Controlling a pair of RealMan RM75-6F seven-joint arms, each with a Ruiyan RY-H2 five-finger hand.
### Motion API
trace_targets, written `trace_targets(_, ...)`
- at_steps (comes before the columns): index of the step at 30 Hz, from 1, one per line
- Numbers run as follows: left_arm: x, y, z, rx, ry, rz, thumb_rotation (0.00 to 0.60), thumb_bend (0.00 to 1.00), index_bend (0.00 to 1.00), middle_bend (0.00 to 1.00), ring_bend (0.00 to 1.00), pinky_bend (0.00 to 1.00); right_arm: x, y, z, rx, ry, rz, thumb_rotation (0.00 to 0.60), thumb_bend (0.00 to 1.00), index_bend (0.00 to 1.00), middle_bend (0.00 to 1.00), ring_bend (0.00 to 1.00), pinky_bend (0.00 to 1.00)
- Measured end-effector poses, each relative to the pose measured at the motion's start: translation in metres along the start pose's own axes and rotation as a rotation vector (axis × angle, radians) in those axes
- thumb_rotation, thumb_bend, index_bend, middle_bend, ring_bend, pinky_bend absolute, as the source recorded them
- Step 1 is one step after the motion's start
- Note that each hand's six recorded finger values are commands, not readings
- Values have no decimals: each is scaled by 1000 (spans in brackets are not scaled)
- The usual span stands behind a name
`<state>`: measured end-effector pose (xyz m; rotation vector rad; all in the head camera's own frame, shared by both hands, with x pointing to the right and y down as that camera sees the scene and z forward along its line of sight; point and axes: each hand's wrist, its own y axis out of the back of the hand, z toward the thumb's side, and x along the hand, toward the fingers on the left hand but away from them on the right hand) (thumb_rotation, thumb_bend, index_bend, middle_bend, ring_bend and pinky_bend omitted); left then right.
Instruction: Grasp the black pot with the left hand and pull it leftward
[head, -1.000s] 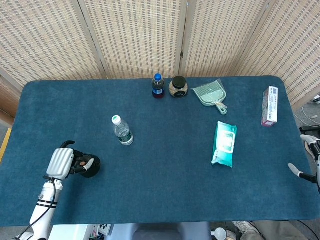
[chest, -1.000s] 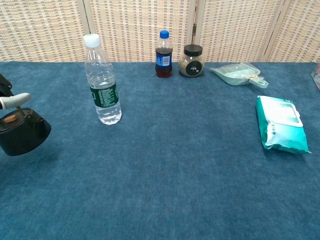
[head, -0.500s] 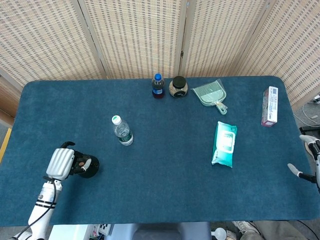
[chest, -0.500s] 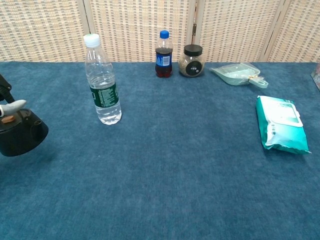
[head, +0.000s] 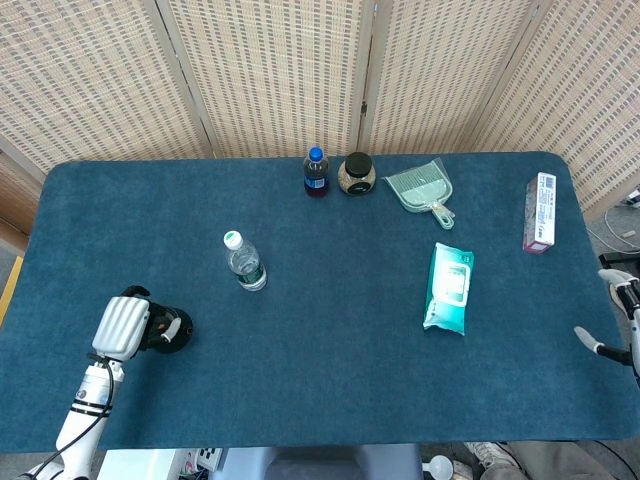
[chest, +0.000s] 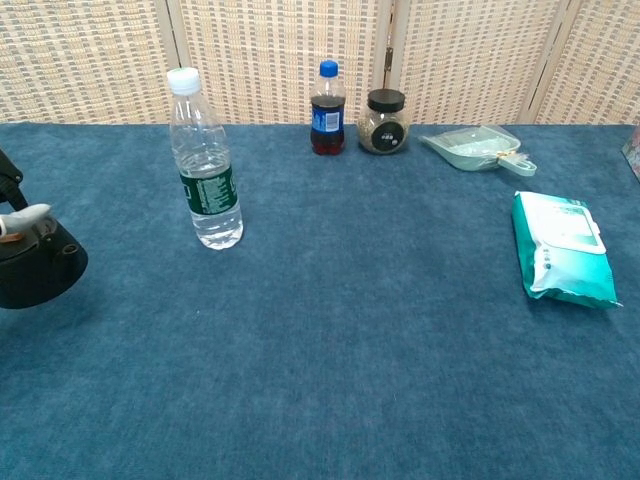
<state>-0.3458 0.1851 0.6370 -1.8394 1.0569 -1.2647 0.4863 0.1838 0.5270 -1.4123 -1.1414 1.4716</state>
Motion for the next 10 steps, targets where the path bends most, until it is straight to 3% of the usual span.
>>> trace_targets(10, -1, 0, -2, 7, 5, -1, 564, 330, 1000, 1000, 957, 392, -2, -2, 1, 0, 4, 9, 600, 147, 225, 240, 190, 88)
